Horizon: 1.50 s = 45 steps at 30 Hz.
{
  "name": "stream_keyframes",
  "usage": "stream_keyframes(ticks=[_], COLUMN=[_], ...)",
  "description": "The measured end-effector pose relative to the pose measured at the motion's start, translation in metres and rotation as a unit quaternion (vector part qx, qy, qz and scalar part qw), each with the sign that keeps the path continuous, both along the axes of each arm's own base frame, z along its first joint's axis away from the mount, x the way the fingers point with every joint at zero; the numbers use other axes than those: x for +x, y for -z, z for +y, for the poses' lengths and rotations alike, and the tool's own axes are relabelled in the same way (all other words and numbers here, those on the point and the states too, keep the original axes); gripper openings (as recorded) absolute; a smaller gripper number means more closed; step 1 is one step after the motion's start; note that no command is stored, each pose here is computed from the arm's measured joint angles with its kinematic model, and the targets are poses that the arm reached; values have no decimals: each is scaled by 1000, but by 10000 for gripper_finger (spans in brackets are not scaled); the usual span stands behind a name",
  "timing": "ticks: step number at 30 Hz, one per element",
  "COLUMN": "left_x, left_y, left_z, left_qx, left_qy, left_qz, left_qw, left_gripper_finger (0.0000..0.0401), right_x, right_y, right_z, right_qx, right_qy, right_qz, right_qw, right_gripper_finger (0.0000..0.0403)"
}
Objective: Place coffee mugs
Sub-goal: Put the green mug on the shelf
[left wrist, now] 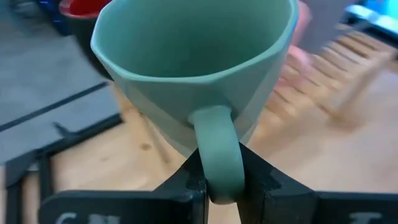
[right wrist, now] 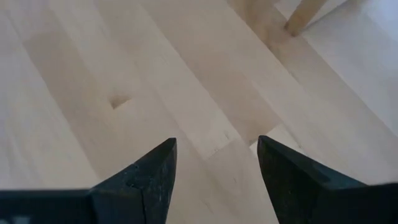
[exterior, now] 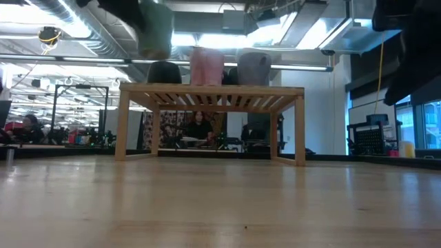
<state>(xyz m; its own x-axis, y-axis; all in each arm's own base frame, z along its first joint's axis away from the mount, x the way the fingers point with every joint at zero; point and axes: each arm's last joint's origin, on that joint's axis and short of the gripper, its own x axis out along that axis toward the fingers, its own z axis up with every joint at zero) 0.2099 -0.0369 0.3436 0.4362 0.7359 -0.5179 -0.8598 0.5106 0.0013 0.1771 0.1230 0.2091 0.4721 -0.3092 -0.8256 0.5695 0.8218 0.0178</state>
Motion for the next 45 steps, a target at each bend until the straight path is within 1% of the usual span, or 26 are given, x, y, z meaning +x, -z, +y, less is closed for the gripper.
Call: stream_keyframes(ticks=[4,7,9,11,18,24,30,37,45], left_x=[1,10,16,23,44,57,62,62,65], left_y=[0,4,8,11,30,43,48,48,53], left_z=[21,33,38,42,42,42,42,46,52], left_qx=[3,0,-12,-14,-13,-15,-10,-4,-7], left_qy=[-47,-72,-79,-82,-98,-119,-146,-167,-173], left_qz=[11,14,14,21,38,26,3,-17,0], left_qw=[999,997,997,996,994,992,989,986,985], left_gripper_finger=[38,38,38,38,38,38,38,38,38], right_x=[3,5,6,6,6,5,5,5,4], right_y=[0,0,0,0,0,1,1,1,1], right_z=[-4,-7,-8,-8,-7,-7,-6,-6,-6], right_qx=[3,4,6,7,14,19,24,22,18], right_qy=[11,20,22,23,21,17,9,-13,-30], right_qz=[-2,-2,0,0,5,12,20,34,42], right_qw=[1000,1000,1000,1000,1000,1000,999,999,999], right_gripper_finger=[209,209,209,209,209,209,209,209,209])
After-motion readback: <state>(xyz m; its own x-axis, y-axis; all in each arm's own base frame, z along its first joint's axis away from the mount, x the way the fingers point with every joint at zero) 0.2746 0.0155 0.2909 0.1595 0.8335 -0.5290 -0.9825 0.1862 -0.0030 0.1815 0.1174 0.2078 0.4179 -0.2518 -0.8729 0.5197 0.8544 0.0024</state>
